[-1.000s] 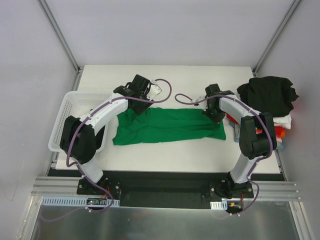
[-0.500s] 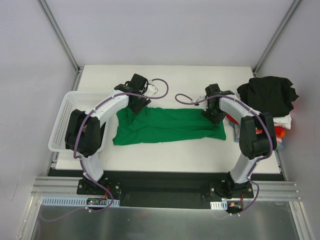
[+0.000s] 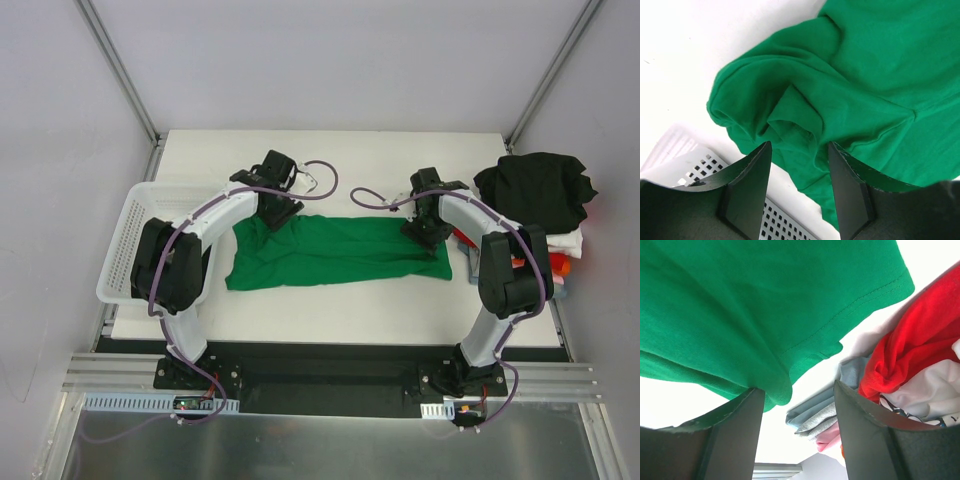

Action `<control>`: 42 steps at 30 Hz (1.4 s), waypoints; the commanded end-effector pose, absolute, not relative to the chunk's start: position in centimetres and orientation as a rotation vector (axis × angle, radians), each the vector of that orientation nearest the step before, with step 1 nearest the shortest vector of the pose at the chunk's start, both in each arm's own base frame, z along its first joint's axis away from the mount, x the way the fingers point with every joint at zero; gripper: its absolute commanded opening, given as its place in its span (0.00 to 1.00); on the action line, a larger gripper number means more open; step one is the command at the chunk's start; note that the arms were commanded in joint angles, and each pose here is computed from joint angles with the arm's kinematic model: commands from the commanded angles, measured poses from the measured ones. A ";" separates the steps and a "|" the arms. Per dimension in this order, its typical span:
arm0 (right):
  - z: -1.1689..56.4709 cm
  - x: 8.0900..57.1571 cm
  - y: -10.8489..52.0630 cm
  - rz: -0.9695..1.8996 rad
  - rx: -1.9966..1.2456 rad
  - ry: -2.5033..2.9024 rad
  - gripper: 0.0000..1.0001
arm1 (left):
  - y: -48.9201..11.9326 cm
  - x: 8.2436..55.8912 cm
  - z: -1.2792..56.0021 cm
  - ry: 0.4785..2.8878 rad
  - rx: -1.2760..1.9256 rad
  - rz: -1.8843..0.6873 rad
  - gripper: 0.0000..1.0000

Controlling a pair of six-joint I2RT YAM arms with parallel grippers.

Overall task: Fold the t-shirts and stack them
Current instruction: Fold the other side of the tshirt into a rectangle

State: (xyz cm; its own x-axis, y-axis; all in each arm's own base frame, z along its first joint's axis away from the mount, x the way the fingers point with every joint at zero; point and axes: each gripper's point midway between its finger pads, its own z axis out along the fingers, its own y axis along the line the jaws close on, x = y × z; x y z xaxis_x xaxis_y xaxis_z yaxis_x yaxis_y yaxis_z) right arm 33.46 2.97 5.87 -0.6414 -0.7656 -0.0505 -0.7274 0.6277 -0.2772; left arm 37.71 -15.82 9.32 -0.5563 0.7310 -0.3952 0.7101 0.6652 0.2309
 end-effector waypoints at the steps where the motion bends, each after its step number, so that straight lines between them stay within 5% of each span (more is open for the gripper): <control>1: 7.2 34.0 3.0 -0.372 -1.216 2.653 0.61 | -16.1 36.9 8.5 2.451 1.108 0.005 0.49; 14: 7.5 33.6 3.0 -0.367 -1.219 2.648 0.60 | -16.3 36.8 6.7 2.482 1.129 -0.009 0.35; 20: 7.4 33.4 2.9 -0.360 -1.215 2.653 0.59 | -16.1 36.7 6.3 2.491 1.139 -0.001 0.11; 26: 7.2 33.3 3.0 -0.355 -1.221 2.657 0.58 | -15.8 36.2 7.3 2.476 1.121 0.001 0.00; 42: 7.0 33.0 2.9 -0.358 -1.227 2.655 0.56 | -13.4 33.7 9.4 2.448 1.072 0.082 0.00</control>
State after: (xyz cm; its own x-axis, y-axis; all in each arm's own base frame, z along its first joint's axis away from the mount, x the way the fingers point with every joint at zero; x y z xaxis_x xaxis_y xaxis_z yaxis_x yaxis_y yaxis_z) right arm 33.01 2.83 5.77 -0.6417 -0.7655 -0.0470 -0.7283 0.6274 -0.2757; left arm 34.26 -14.60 7.34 -0.5847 0.7257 -0.3626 0.7169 0.6714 0.1878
